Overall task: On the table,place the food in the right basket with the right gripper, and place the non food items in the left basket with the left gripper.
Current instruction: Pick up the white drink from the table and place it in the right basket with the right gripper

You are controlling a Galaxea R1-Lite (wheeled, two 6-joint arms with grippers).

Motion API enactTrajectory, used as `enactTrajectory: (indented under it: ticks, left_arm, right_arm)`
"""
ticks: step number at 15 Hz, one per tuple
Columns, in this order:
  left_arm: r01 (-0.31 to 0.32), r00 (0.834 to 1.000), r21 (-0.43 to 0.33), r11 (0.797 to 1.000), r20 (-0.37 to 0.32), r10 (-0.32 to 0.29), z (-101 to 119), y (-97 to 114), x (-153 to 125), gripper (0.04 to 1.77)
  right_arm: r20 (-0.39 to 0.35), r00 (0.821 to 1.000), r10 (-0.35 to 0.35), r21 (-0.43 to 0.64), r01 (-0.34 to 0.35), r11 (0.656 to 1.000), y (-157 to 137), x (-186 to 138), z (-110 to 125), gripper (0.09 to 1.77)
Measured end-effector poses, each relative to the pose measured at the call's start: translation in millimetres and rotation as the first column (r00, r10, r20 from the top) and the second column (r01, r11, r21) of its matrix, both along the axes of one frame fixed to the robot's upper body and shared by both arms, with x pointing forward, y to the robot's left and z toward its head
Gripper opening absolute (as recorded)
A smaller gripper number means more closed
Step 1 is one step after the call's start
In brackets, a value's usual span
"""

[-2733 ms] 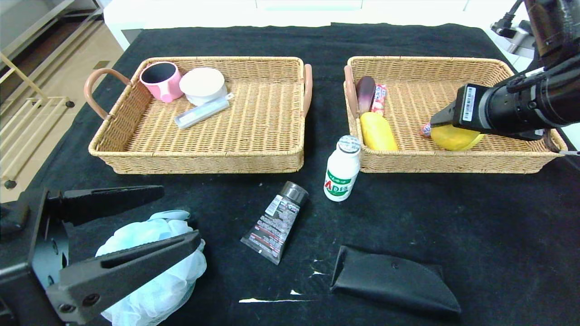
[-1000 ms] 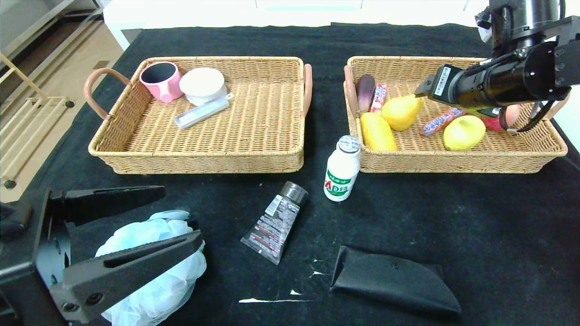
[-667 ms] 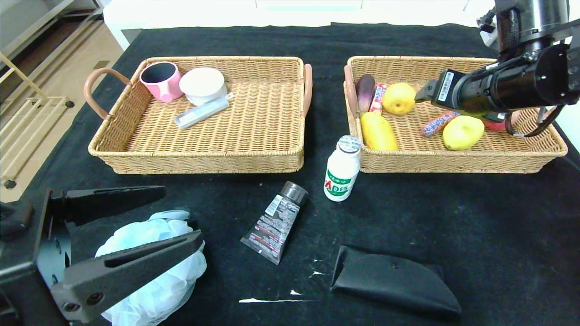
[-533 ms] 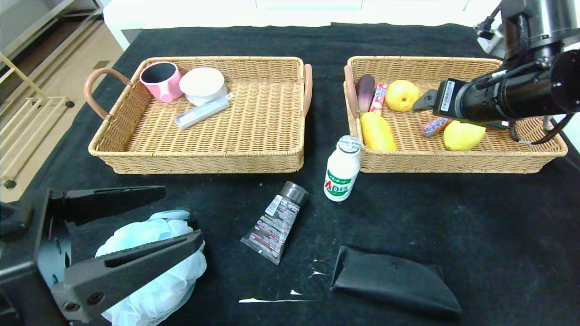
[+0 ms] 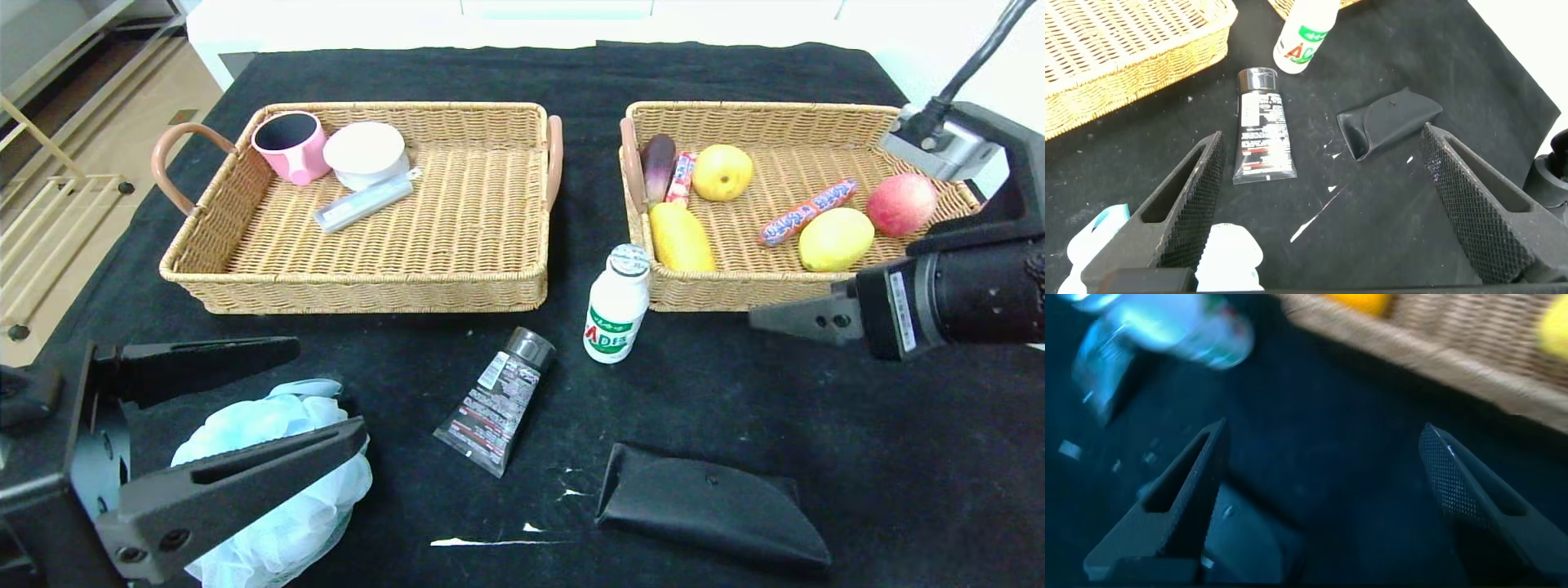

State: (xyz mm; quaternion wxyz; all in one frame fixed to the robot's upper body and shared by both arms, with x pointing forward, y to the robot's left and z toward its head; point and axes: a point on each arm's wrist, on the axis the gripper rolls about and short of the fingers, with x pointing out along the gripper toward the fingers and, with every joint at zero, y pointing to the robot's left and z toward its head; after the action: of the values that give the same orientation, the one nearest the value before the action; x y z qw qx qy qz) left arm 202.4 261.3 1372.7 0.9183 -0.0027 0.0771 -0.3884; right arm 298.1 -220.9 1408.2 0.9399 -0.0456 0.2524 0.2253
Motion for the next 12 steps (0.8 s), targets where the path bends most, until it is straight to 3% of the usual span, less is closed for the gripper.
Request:
enactTrajectory:
  ticks: [3,6,9,12]
  left_arm:
    - [0.0,1.0,0.0,1.0,0.0,0.0,0.0,0.0,0.0,1.72]
    - [-0.002,1.0,-0.002,1.0,0.002,0.002,0.5,0.1,0.2,1.72]
    - [-0.008,1.0,-0.003,1.0,0.007,0.008,1.8,0.3,0.2,1.72]
    - [-0.009,1.0,-0.004,1.0,0.008,0.009,2.0,0.4,0.0,1.72]
  right_arm:
    - [0.067,0.992,0.109,-0.003,-0.109,0.994,10.8,-20.0,-11.1,1.69]
    - [0.136,0.972,0.194,-0.026,-0.192,0.981,21.2,-30.4,-29.6,1.7]
    - [0.192,0.953,0.234,-0.016,-0.236,0.972,36.2,-31.5,-41.1,1.7]
    - [0.219,0.947,0.236,-0.026,-0.237,0.971,54.7,-28.3,-48.8,1.7]
